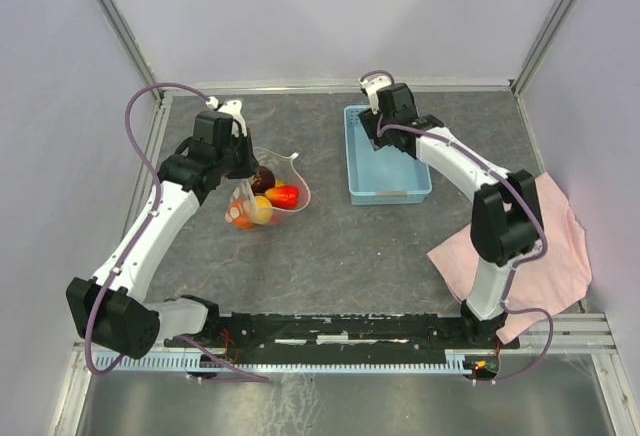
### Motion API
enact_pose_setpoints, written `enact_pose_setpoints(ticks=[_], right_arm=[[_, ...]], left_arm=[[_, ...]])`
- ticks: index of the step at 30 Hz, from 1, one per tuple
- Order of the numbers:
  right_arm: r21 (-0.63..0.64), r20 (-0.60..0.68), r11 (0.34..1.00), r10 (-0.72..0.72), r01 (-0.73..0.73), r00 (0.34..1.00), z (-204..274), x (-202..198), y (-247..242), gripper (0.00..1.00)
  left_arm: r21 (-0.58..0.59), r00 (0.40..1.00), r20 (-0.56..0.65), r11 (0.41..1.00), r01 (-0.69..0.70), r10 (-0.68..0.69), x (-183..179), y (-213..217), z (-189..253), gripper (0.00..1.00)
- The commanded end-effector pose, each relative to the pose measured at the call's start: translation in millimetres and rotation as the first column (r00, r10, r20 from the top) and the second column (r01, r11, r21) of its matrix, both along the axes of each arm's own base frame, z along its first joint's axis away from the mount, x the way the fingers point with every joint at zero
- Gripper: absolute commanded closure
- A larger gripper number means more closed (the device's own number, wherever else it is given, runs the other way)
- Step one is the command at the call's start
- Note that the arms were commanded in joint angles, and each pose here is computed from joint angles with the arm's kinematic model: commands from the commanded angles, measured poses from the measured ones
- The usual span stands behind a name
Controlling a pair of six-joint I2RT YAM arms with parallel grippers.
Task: Place the food in the zip-top bag and seal the zipper
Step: Pick up the fake fruit from the bin.
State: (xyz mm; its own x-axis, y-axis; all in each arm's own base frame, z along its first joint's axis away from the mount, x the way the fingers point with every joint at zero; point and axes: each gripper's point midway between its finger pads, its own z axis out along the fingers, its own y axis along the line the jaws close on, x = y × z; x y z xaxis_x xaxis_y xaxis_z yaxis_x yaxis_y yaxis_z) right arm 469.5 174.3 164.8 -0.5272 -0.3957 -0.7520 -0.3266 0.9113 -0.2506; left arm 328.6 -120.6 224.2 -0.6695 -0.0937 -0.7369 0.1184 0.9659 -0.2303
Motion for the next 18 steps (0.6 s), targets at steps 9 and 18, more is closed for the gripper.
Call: enact_pose_setpoints(ticks=[9,18], right_arm=[[-0.307,0.000,0.948,0.087,-0.083,0.996,-32.0,74.3,-36.4,0.23],[-0.510,-0.022,0.855,0.103,-0.100,0.994,-64.1,102.7,-53.5,0.22]], left_arm=[[-0.010,0.999,0.046,1.000,0.023,-0.022,9.0,-3.6,11.7,0.97],[-0.006,0.999,0.043,1.000,0.023,-0.023,9.8,-3.5,10.1,0.97]])
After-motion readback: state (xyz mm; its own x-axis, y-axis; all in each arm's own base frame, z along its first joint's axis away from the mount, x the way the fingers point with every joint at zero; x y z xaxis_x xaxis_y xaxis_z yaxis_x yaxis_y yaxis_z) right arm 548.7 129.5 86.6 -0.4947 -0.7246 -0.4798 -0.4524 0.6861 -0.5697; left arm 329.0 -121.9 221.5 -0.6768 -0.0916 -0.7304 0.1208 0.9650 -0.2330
